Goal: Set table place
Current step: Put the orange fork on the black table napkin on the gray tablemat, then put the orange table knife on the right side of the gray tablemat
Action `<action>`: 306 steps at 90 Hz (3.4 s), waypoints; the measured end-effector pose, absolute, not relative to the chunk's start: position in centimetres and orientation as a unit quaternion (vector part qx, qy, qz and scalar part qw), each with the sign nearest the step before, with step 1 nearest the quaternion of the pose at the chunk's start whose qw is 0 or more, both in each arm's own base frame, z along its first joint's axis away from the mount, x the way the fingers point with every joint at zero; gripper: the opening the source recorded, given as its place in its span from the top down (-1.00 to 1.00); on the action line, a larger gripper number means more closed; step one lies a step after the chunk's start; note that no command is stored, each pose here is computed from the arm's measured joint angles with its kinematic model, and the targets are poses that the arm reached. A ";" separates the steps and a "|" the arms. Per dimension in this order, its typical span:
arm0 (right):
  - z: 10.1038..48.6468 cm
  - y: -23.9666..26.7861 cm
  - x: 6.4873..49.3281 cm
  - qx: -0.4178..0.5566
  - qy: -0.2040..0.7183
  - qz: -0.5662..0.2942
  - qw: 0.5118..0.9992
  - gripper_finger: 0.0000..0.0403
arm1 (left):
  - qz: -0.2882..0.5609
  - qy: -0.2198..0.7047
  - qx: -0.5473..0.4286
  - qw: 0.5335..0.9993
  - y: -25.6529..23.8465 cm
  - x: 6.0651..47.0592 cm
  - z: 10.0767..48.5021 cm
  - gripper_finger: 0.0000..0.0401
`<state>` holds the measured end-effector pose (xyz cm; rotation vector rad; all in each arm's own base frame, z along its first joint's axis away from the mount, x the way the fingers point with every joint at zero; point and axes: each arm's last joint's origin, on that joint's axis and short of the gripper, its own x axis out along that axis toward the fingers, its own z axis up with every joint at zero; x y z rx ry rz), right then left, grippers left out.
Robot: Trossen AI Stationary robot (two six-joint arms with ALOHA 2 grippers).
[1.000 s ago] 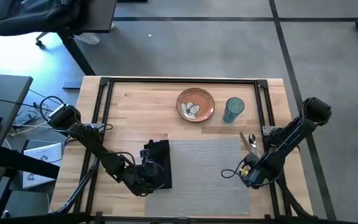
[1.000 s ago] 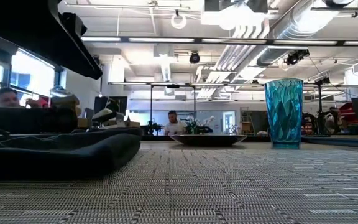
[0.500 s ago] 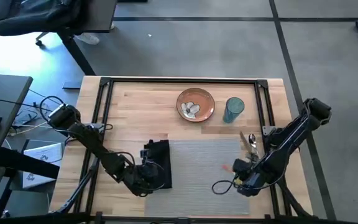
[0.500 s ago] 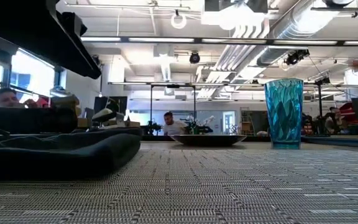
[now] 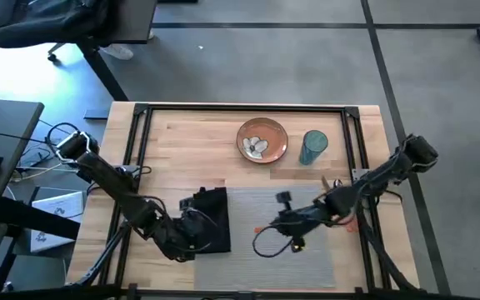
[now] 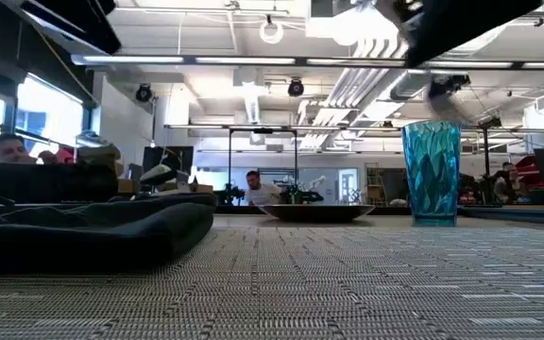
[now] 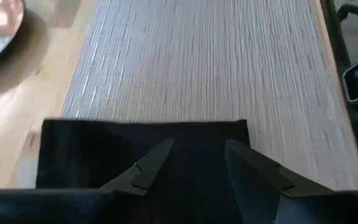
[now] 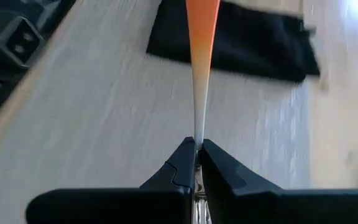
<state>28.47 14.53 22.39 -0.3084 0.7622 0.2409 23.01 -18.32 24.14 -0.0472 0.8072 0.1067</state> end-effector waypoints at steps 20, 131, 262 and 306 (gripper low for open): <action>21.4 12.7 32.2 -0.261 0.281 0.174 0.907 1.00 | 0.065 0.407 -0.050 0.910 -17.2 21.1 25.7 0.36; 11.8 8.6 47.8 -0.590 0.232 0.300 0.713 1.00 | 0.085 0.390 -0.061 0.915 -16.1 20.2 27.0 0.36; 21.2 13.3 33.9 0.021 0.691 -0.054 0.720 0.34 | 0.113 0.379 -0.106 0.912 -15.0 20.5 22.5 0.36; 17.7 8.1 18.2 0.231 0.646 -0.303 0.662 0.34 | 0.101 0.376 -0.138 0.911 -14.1 20.5 19.1 0.36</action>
